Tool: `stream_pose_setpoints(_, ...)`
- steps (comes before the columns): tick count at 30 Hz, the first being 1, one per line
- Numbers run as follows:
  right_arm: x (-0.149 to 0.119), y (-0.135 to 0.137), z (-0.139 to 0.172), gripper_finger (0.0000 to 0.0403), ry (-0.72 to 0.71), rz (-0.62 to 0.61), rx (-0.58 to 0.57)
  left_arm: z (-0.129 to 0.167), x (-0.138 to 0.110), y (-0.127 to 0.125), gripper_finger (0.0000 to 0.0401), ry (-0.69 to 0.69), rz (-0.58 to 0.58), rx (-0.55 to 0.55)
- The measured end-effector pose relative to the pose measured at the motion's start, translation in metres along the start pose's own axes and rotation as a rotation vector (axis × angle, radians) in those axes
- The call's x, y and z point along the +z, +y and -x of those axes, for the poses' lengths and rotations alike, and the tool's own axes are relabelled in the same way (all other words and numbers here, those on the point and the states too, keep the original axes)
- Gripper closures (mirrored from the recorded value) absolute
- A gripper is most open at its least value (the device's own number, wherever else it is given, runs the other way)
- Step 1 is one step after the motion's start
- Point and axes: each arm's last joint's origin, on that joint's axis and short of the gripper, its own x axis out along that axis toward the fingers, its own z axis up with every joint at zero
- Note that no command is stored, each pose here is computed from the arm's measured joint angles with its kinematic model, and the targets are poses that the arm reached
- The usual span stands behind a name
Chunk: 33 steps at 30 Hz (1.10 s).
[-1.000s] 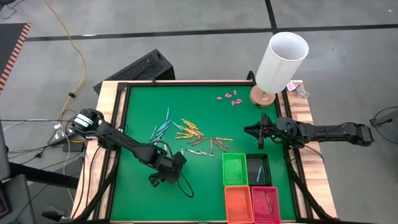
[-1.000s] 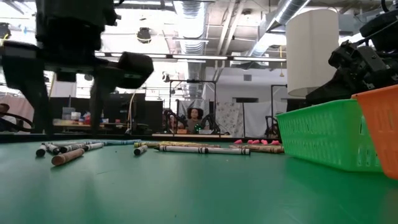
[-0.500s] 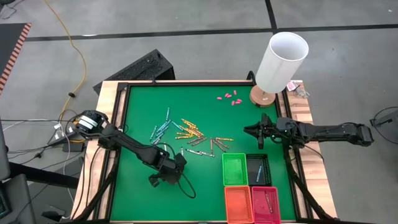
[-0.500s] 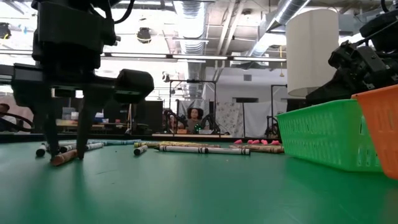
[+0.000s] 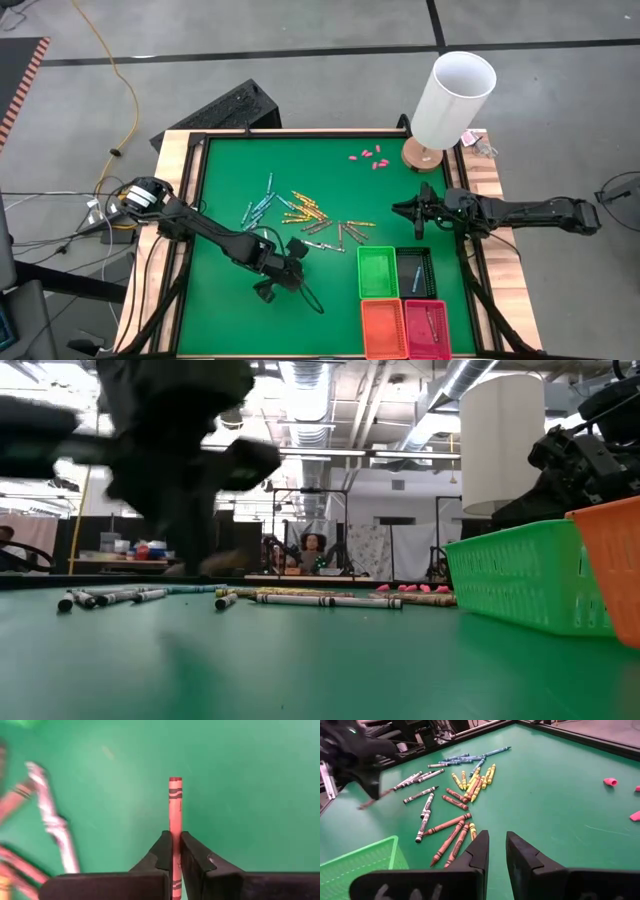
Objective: Sort crayons
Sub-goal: Put the brown crayon into the red bin
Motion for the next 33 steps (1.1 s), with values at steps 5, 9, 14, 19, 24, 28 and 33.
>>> stream_pose_setpoints(5,0.000,0.000,0.000,0.0335,-0.002,0.002,-0.008,0.019,0.039,0.019,0.0398,-0.178,-0.001,0.148)
stream_pose_setpoints(9,0.000,-0.001,0.000,0.0335,-0.006,0.002,-0.018,0.034,0.066,0.043,0.0399,-0.409,0.016,0.273)
stream_pose_setpoints(14,0.001,-0.001,0.000,0.0335,-0.016,0.000,-0.021,0.038,0.088,0.073,0.0399,-0.677,0.096,0.348)
stream_pose_setpoints(19,0.002,-0.001,0.000,0.0335,-0.029,-0.010,-0.036,0.016,0.116,0.085,0.0399,-0.792,0.157,0.383)
stream_pose_setpoints(24,0.002,-0.001,0.000,0.0335,-0.036,-0.020,-0.046,-0.013,0.156,0.089,0.0399,-0.902,0.179,0.385)
stream_pose_setpoints(28,0.001,-0.002,0.000,0.0335,-0.023,-0.009,-0.050,-0.039,0.180,0.091,0.0399,-0.938,0.145,0.348)
stream_pose_setpoints(33,0.001,-0.002,0.000,0.0335,-0.018,0.033,-0.051,-0.066,0.191,0.102,0.0399,-1.032,0.193,0.242)
